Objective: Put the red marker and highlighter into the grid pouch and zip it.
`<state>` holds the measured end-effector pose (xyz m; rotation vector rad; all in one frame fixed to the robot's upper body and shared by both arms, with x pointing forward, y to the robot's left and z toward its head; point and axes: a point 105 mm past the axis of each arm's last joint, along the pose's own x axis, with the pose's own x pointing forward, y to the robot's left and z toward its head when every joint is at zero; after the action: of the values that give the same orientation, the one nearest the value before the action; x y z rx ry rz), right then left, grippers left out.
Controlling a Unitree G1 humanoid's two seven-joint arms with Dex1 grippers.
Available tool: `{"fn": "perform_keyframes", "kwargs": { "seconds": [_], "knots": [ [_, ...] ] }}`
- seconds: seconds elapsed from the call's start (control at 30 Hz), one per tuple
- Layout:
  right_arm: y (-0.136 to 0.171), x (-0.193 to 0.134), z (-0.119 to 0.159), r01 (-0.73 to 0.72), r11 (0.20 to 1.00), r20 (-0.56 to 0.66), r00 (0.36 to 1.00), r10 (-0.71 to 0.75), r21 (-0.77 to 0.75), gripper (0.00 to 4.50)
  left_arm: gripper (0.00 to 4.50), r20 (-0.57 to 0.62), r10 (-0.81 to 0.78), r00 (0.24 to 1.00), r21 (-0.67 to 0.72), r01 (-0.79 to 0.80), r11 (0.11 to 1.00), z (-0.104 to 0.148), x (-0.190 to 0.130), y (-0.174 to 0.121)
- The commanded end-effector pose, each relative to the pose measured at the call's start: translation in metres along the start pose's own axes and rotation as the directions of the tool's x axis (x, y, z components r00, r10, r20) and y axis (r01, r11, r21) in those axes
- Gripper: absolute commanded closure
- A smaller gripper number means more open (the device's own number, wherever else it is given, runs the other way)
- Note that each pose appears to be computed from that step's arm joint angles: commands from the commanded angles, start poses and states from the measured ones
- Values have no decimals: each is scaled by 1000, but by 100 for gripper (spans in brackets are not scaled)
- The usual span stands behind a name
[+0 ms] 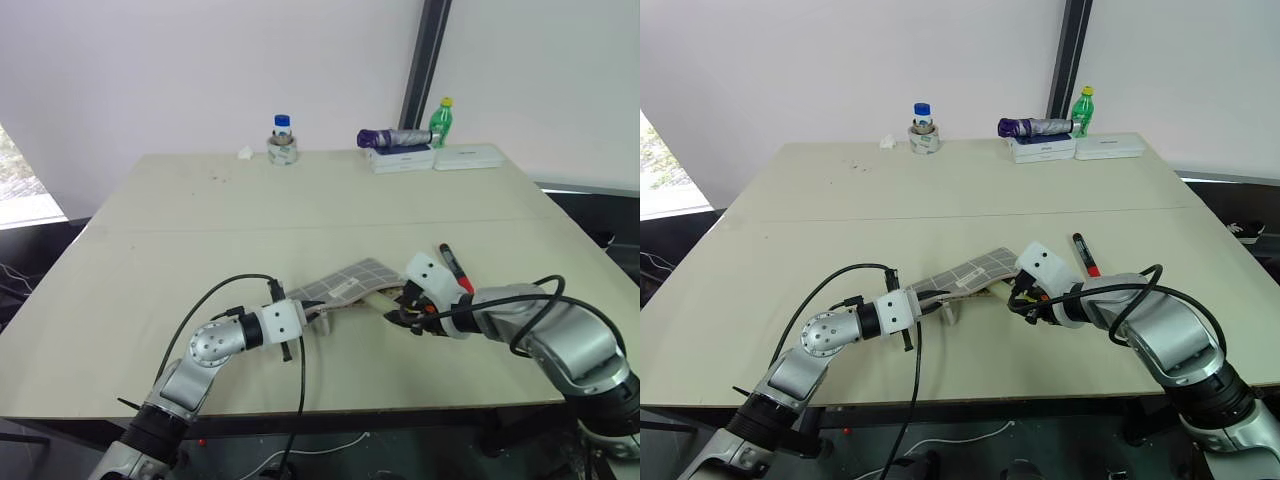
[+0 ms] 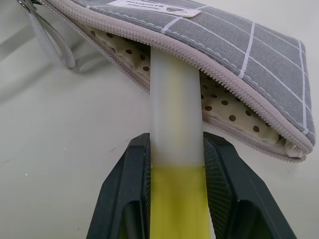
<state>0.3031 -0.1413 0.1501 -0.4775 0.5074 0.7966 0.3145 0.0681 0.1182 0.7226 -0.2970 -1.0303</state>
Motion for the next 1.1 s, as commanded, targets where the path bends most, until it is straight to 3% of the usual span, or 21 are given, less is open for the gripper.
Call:
{"fn": "perform_keyframes", "kwargs": {
  "seconds": [0.03,0.47,0.5,0.67,0.87,1.1],
  "knots": [
    [14,-6,15,-53,995,55,997,58,-86,363,450,63,-36,997,57,33,998,15,0,-2],
    [28,6,15,-126,983,46,990,133,-130,363,450,63,-162,985,169,150,974,20,-5,-13],
    [27,6,16,-120,984,50,991,128,-130,256,450,63,-156,986,162,144,976,20,-5,-12],
    [15,-10,24,-67,984,89,993,83,-162,18,450,47,-84,995,86,79,993,14,-7,-3],
    [8,-43,24,-58,973,106,991,84,-224,18,450,49,83,995,-148,-75,986,12,-6,22],
    [-15,-51,18,42,987,137,990,-21,-153,18,450,41,133,990,-321,-114,940,12,-2,31]
  ]
}}
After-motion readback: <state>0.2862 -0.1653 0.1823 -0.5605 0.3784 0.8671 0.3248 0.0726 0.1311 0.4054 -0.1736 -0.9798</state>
